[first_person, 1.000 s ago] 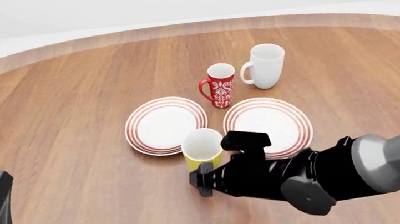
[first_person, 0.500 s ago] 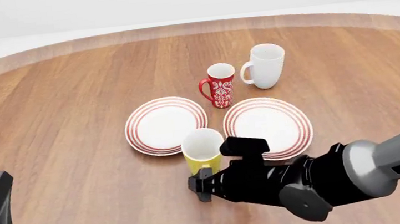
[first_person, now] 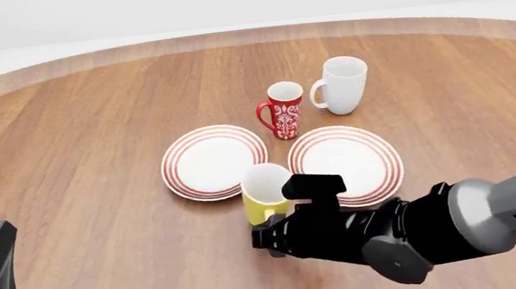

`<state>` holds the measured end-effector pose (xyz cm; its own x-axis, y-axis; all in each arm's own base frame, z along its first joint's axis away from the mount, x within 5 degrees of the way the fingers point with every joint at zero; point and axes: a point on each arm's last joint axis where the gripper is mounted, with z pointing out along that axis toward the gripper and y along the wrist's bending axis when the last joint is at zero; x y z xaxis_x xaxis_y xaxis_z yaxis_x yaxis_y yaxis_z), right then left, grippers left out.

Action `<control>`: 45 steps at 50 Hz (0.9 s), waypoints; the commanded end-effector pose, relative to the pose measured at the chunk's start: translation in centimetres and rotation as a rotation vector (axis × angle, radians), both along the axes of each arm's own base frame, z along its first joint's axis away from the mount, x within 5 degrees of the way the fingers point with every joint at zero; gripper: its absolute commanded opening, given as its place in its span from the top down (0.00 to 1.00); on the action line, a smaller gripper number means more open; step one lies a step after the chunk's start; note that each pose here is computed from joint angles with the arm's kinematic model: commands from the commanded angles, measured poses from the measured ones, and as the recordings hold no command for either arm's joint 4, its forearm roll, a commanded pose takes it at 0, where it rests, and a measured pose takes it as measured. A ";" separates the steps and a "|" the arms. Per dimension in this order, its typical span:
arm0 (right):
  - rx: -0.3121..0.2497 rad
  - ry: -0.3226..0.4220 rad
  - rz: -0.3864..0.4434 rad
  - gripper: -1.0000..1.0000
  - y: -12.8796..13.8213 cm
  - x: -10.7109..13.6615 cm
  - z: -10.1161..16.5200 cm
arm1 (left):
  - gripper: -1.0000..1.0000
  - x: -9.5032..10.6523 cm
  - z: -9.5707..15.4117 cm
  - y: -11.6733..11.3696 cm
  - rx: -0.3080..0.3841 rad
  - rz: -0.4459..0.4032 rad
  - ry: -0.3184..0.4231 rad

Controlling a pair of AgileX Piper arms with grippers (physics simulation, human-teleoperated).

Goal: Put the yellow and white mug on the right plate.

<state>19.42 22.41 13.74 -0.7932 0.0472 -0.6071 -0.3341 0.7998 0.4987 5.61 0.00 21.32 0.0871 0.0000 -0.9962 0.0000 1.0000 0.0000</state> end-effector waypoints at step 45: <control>-0.112 -0.125 0.048 1.00 -1.3 1.9 7.7 | 0.00 0.0 0.0 0.0 0.000 0.000 0.000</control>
<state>20.49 21.02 19.05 -0.7438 -0.0068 -0.6683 -0.3804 0.8265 0.4149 5.61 0.00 21.32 0.0871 0.0000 -0.9962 0.0000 1.0000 0.0000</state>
